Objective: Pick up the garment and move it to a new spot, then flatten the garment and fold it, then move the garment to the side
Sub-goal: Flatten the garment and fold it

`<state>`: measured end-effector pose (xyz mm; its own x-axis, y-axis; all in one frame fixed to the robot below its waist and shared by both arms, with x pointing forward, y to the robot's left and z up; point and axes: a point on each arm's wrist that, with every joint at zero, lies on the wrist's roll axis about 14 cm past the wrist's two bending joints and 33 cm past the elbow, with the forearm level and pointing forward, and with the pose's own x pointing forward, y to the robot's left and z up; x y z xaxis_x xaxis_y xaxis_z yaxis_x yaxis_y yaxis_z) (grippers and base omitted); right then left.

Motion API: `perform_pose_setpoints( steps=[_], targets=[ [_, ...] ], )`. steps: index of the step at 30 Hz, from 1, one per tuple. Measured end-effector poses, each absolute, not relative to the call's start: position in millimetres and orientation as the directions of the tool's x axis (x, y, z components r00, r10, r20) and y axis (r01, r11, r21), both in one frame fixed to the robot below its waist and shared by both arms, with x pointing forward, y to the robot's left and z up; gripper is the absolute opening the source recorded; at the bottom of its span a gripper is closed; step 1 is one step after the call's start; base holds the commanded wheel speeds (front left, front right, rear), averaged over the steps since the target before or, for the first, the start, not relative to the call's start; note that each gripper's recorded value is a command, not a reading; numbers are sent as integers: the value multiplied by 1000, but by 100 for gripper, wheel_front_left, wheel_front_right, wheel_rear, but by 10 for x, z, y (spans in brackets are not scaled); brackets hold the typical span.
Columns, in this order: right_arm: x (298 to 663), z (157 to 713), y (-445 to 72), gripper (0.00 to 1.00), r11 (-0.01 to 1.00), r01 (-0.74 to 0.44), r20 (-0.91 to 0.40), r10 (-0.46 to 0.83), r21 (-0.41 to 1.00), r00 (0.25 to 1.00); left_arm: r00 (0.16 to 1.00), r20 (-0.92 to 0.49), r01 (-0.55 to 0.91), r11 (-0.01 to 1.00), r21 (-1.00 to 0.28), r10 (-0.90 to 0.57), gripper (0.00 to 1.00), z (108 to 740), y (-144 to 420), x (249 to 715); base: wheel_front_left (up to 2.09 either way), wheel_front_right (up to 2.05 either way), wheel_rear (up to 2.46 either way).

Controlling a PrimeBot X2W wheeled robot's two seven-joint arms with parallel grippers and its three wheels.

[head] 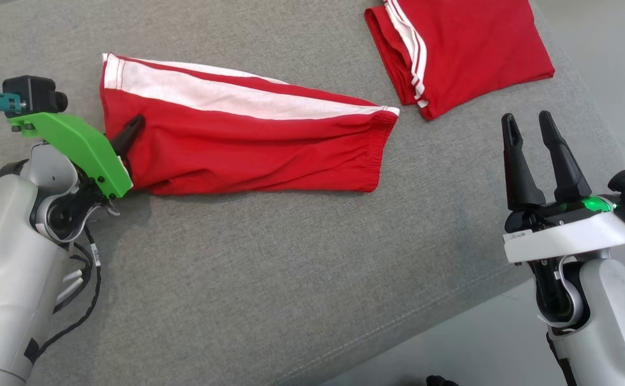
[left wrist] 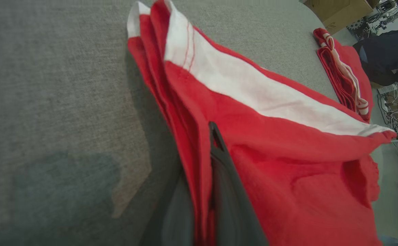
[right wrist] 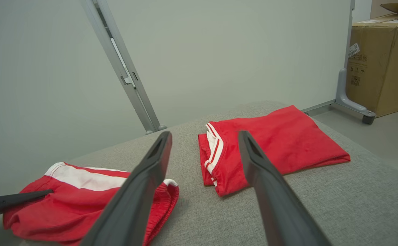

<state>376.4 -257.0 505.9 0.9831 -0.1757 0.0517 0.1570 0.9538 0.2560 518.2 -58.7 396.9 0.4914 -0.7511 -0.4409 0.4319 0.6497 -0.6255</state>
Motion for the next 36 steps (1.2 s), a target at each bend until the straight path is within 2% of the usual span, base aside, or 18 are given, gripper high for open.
perform_pose_setpoints(
  steps=[14,24,36],
  targets=[
    [3901,5078,-2331,100,965,53,72,-74,256,995,579,-399,326,650,-687,-712,0,4176,-278,5042,0,0,0],
    [3879,5051,-2087,100,958,-20,70,0,286,998,677,-429,149,682,-716,-598,0,4108,241,4731,0,0,0],
    [3832,5145,-1807,100,950,-123,99,99,288,990,750,-409,139,730,-670,-519,0,4267,570,4326,0,0,0]
  ],
)
